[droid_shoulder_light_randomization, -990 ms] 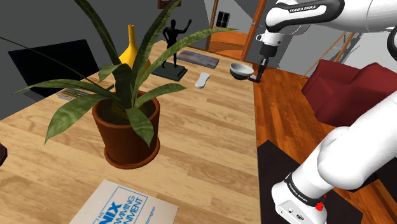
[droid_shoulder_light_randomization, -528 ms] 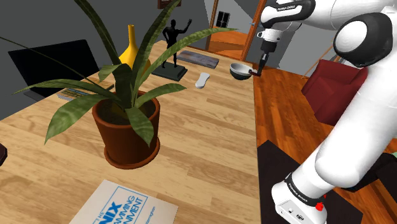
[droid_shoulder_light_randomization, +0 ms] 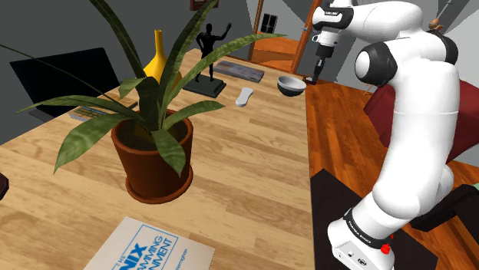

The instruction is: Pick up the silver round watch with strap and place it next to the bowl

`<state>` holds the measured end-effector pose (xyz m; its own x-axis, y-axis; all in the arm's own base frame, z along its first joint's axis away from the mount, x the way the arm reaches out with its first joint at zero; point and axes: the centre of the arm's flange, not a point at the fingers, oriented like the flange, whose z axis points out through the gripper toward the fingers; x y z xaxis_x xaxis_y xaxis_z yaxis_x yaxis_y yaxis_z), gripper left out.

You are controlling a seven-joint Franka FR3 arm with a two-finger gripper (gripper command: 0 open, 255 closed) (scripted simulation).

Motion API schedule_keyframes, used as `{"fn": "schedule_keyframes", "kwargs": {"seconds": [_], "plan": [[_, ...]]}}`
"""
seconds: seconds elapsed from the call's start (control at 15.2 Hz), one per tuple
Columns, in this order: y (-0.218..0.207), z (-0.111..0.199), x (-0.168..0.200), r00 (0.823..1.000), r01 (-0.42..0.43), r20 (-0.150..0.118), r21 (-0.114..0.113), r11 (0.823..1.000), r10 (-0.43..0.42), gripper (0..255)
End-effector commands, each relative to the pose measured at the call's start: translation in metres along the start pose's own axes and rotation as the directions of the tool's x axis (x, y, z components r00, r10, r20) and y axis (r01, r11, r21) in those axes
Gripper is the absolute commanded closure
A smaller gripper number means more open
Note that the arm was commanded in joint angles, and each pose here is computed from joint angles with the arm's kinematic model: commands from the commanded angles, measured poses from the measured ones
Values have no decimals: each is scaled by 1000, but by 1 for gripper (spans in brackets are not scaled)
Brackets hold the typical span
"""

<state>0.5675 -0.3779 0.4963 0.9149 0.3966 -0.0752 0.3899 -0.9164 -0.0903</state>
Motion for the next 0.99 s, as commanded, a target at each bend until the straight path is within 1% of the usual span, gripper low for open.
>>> {"fn": "schedule_keyframes", "kwargs": {"seconds": [0.0, 0.92], "plan": [[36, -4, 5, 1000, 5, 0, 3, 1000, -5, 255], [42, 70, 10, 1000, 5, 0, 2, 1000, -5, 255]]}}
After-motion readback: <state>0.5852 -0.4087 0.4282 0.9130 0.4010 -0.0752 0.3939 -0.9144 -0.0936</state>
